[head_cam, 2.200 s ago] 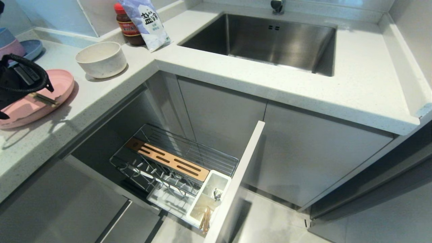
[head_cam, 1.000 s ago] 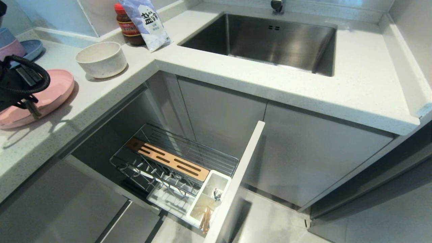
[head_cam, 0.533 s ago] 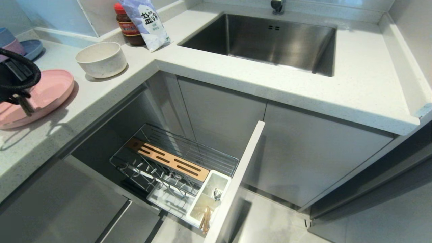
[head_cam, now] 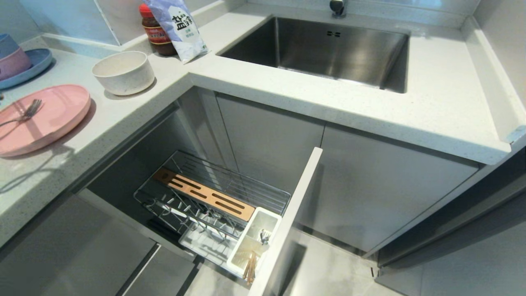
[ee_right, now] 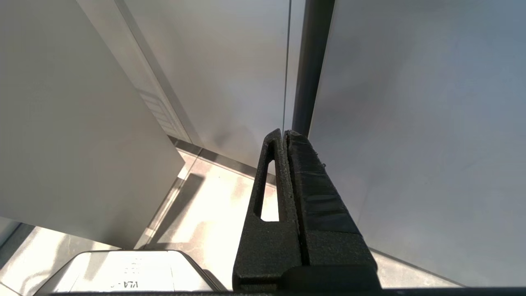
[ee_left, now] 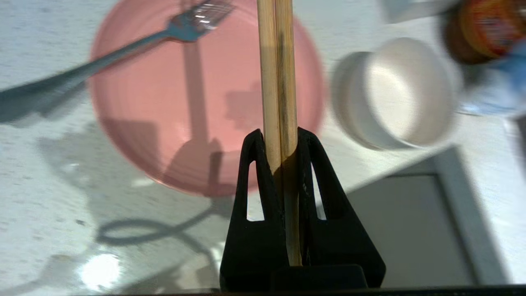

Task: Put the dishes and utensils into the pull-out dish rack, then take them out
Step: Pick up the chopsticks and place it in the cupboard

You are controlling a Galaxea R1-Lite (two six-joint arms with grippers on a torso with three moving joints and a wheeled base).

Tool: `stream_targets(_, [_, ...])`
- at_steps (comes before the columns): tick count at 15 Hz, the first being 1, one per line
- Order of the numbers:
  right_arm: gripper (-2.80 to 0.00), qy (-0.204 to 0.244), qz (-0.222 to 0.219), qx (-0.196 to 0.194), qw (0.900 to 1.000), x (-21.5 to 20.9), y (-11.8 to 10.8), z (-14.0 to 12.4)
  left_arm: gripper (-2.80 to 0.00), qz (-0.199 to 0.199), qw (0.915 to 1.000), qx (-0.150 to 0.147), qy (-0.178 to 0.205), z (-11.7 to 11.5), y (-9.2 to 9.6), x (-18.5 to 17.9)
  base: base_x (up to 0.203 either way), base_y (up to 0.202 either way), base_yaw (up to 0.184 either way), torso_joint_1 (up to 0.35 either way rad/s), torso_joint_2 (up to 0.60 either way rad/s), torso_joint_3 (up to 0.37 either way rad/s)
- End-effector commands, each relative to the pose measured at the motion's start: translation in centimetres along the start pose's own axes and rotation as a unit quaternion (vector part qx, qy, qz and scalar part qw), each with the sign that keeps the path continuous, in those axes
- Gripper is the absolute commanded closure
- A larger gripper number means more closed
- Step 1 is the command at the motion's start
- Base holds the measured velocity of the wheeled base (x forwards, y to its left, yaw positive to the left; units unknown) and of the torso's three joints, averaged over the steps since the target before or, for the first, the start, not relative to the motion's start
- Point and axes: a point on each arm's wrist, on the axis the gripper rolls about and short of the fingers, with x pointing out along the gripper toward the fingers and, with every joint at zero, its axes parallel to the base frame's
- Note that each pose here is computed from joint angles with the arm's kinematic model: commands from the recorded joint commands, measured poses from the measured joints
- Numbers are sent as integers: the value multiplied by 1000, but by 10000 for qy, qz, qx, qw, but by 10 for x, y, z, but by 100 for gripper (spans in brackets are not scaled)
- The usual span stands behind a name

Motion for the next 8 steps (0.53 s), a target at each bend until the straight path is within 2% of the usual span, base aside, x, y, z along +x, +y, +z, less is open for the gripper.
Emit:
stream_targets(1, [0,-5,-3,2,10000,0,0,0,0,-647,9976,-256,18,1,-2,-33,0,0,0,0,0,0])
stream_targets(3, [0,-5,-3,2,10000,0,0,0,0,-1270,9905,-445,299,-4,-7,-53,0,0,0,0,0,0])
stream_targets(4, [0,-5,-3,2,10000,0,0,0,0,-1623,9841,-493,532,-7,-10,-62,0,0,0,0,0,0])
stream_targets(5, [0,-5,-3,2,10000,0,0,0,0,-2014,9743,-526,866,-11,-12,-72,0,0,0,0,0,0])
stream_targets(6, [0,-5,-3,2,10000,0,0,0,0,-2325,9631,-464,1274,-16,-12,-79,0,0,0,0,0,0])
stream_targets(7, [0,-5,2,2,10000,0,0,0,0,-2593,9478,-275,1837,-24,-12,-84,0,0,0,0,0,0])
stream_targets(8, [0,-5,1,2,10000,0,0,0,0,-2857,9247,-58,2514,-32,-11,-87,0,0,0,0,0,0])
